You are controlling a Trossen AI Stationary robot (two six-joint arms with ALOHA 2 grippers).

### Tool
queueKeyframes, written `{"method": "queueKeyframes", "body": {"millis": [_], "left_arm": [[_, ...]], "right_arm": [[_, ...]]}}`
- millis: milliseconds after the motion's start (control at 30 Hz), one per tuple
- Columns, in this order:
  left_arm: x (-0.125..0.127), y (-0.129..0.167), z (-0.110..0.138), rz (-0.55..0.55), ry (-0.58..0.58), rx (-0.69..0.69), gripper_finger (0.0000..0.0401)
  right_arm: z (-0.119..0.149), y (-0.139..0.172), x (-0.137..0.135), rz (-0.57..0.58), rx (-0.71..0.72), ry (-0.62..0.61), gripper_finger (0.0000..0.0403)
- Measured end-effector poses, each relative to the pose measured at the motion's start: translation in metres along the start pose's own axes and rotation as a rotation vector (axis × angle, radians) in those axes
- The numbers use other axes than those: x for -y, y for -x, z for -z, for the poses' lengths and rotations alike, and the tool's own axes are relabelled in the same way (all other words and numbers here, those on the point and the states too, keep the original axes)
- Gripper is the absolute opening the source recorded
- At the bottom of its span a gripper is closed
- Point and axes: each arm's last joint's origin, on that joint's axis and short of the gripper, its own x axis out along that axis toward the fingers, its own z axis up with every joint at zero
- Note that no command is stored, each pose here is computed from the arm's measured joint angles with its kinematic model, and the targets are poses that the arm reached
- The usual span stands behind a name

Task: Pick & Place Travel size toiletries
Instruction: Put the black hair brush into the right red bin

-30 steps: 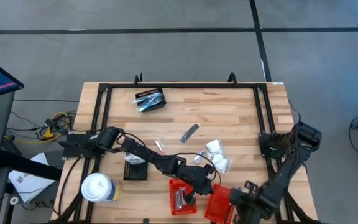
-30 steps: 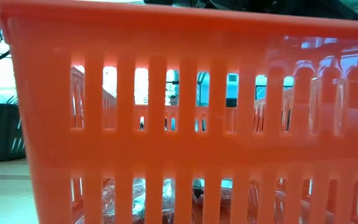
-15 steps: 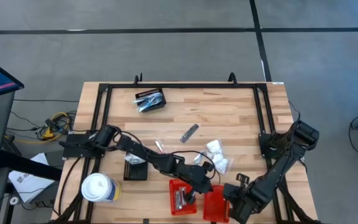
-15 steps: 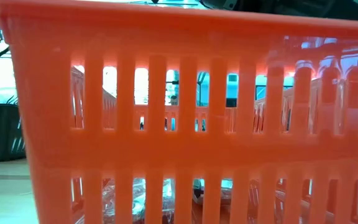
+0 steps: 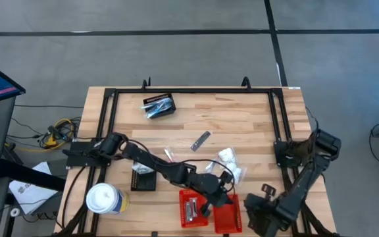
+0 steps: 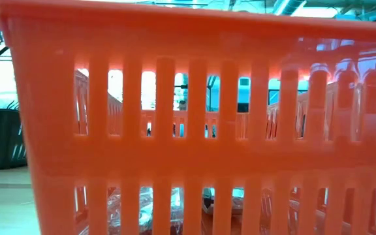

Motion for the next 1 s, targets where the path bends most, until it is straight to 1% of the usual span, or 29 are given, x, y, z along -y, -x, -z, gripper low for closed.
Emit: {"method": "queueKeyframes", "body": {"millis": [133, 300, 333, 400, 467, 533, 567, 633, 767, 867, 933, 1000], "left_arm": [[-0.006, 0.005, -0.017, -0.008, -0.041, 0.021, 0.0001], [-0.007, 0.005, -0.016, 0.008, -0.046, -0.003, 0.0001], [-0.007, 0.005, -0.014, 0.014, -0.044, -0.022, 0.0001], [-0.006, 0.006, -0.006, 0.018, -0.043, -0.11, 0.0001], [-0.004, 0.009, 0.001, -0.028, -0.053, -0.231, 0.0001], [-0.004, 0.014, -0.001, -0.096, -0.055, -0.286, 0.0001], [-0.004, 0.02, -0.003, -0.114, -0.057, -0.317, 0.0001], [-0.005, 0.03, -0.01, -0.133, -0.032, -0.311, 0.0001], [0.001, 0.056, -0.012, -0.114, 0.054, -0.346, 0.0001], [0.0, 0.086, -0.013, -0.132, 0.119, -0.334, 0.0001], [0.001, 0.107, -0.009, -0.149, 0.168, -0.321, 0.0001], [0.004, 0.125, 0.0, -0.174, 0.198, -0.321, 0.0001]], "right_arm": [[0.017, 0.005, 0.001, 0.018, 0.083, -0.044, 0.0], [0.031, 0.009, 0.006, 0.047, 0.105, -0.079, 0.0], [0.033, 0.01, 0.008, 0.065, 0.107, -0.09, 0.0], [0.037, 0.011, 0.011, 0.097, 0.114, -0.109, 0.0], [0.039, 0.012, 0.014, 0.118, 0.121, -0.11, 0.0], [0.039, 0.012, 0.015, 0.126, 0.129, -0.1, 0.0], [0.038, 0.012, 0.015, 0.129, 0.146, -0.09, 0.0], [0.034, 0.011, 0.016, 0.14, 0.166, -0.069, 0.0], [0.031, 0.01, 0.016, 0.145, 0.169, -0.071, 0.0], [0.03, 0.012, 0.017, 0.137, 0.157, -0.145, 0.0], [0.031, 0.016, 0.018, 0.12, 0.106, -0.222, 0.0], [0.032, 0.021, 0.016, 0.071, 0.034, -0.283, 0.0]]}}
